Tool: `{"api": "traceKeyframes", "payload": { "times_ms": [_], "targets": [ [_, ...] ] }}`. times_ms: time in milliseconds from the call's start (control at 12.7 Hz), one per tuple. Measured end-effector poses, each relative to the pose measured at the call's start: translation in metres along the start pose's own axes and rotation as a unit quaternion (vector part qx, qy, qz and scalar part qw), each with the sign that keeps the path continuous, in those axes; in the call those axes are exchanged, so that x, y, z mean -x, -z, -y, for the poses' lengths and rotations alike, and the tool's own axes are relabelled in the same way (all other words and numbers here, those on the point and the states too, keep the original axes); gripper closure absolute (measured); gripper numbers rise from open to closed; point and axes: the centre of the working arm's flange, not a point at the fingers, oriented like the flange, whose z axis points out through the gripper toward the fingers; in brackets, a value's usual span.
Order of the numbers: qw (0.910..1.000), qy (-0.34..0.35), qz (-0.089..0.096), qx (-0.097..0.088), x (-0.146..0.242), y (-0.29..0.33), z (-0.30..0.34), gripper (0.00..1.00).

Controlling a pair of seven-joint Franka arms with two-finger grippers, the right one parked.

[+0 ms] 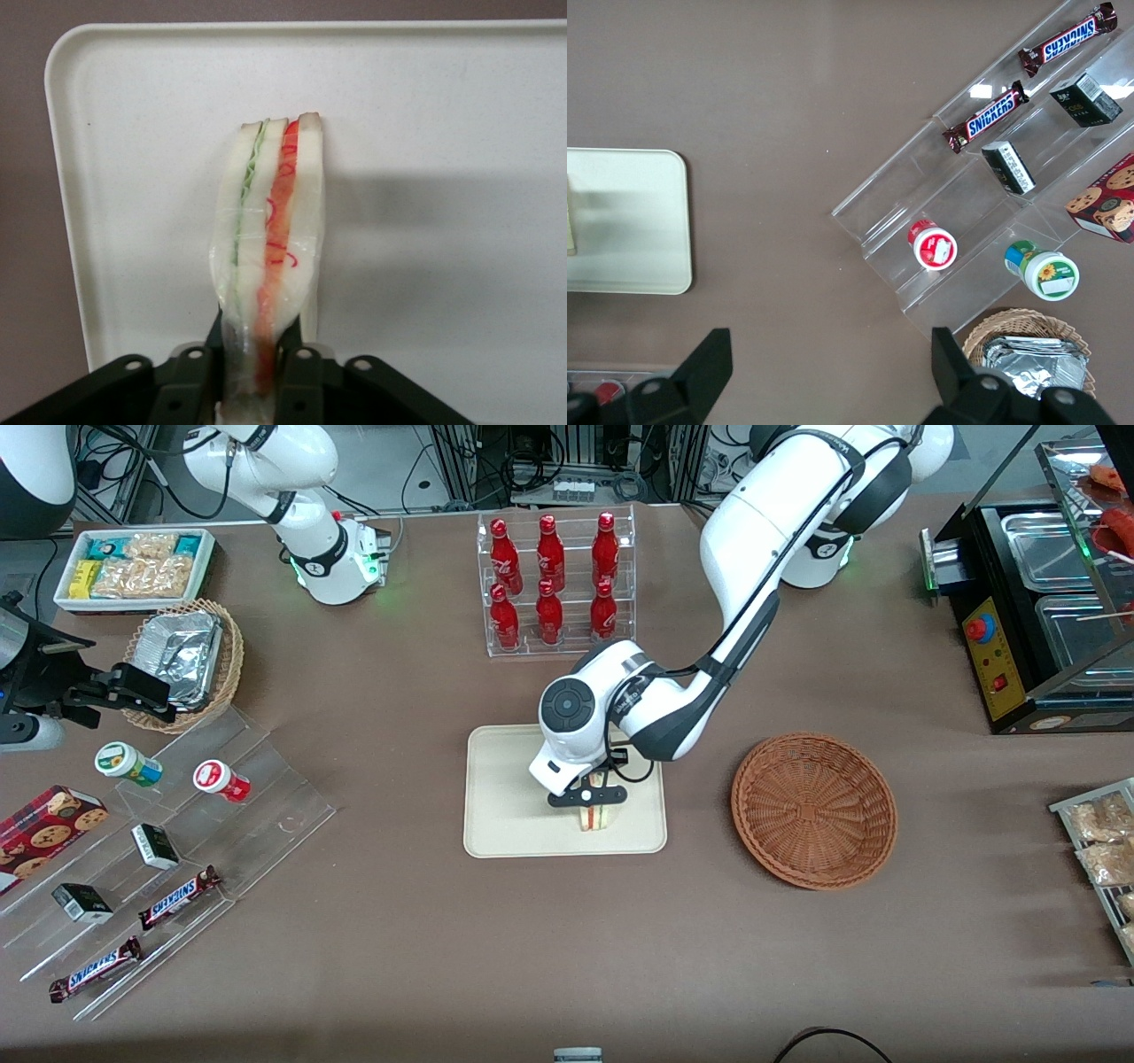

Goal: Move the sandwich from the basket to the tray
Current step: 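Lower the sandwich onto the tray and open the left gripper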

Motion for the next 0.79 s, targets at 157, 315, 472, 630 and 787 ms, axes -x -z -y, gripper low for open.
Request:
{"api": "traceKeyframes", "payload": {
  "times_ms": [157,315,472,630,787],
  "targets": [
    [1.0,0.005,-0.002,0.001,-0.003,0.002,0.001,0.46],
    [0.9996,0.025,-0.007,0.009,-0.009,0.011,0.004,0.24],
    [0.9977,0.065,-0.007,0.02,-0.021,0.04,0.016,0.02],
    [0.9947,0.097,-0.005,0.032,-0.036,0.091,0.046,0.01],
    [0.9885,0.139,0.007,0.06,-0.055,0.15,0.097,0.0]
  ]
}}
